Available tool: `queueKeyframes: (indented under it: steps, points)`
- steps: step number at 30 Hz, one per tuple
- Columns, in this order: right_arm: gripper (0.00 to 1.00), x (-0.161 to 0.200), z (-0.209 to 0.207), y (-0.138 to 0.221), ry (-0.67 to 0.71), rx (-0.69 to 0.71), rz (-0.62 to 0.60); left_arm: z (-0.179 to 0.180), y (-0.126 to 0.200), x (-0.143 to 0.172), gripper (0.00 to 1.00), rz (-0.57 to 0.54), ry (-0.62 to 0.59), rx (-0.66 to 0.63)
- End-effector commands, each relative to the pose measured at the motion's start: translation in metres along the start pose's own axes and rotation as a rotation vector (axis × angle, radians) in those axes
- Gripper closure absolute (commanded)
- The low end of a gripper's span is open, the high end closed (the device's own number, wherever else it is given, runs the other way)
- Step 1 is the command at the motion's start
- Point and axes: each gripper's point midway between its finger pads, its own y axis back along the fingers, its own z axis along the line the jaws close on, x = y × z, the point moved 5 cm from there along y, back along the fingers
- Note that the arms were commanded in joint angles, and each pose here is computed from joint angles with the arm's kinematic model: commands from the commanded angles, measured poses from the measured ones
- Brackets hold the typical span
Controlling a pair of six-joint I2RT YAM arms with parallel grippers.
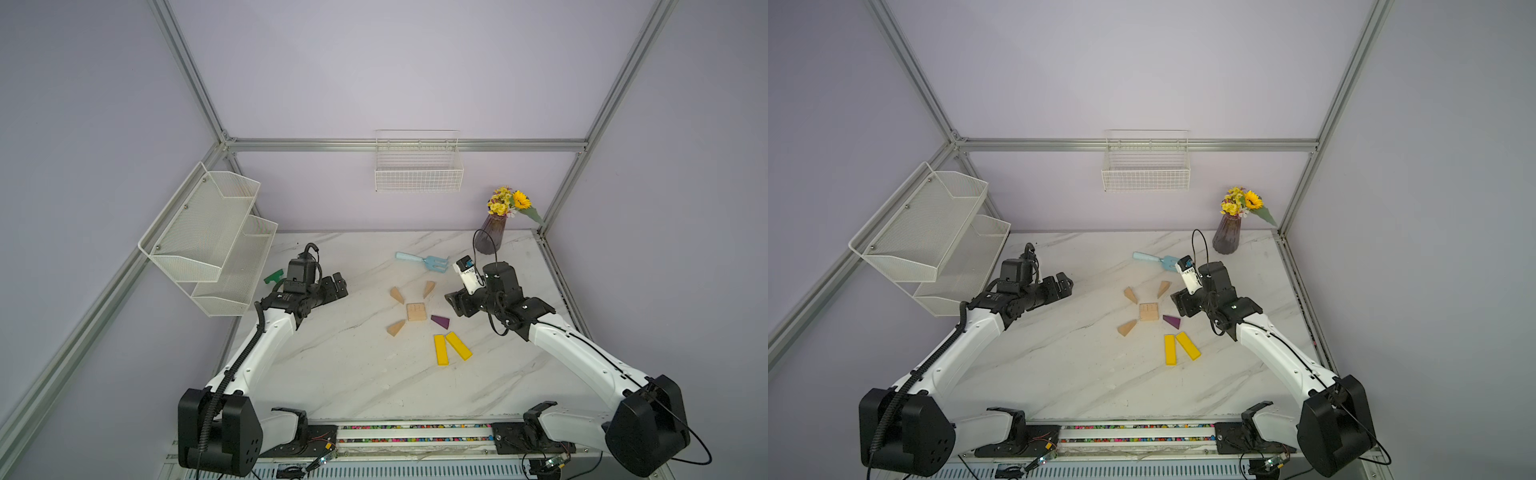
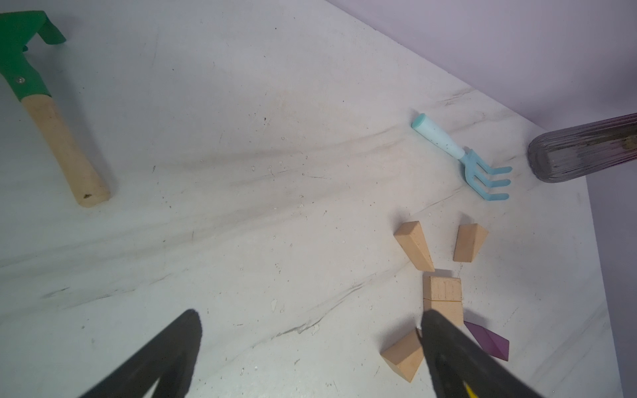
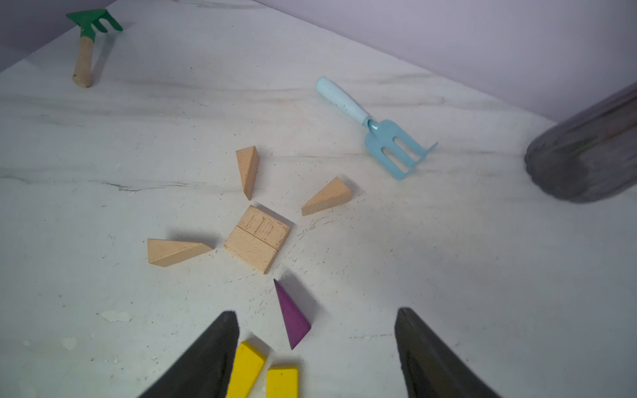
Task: Assemble a small pinwheel with building blocks
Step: Assemble the building block at the center of the board.
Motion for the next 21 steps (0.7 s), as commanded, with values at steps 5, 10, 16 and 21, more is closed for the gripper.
queueKeyframes:
  steps: [5,10,16,21]
  points:
    - [0.3,0.06,0.068,-0.012,-0.384,0.003,0.202,-0.013,0.014,-0.027,0.0,-0.103,-0.042,0.053]
    - [0.32,0.106,0.1,-0.026,-0.472,0.033,0.35,-0.012,0.015,-0.022,0.0,-0.088,-0.052,0.057]
    - [0.34,0.131,0.102,-0.031,-0.554,0.111,0.402,-0.009,0.012,-0.011,0.0,-0.063,-0.058,0.068]
    - [0.35,0.143,0.099,-0.041,-0.566,0.16,0.437,-0.009,0.007,-0.003,0.0,-0.038,-0.056,0.089]
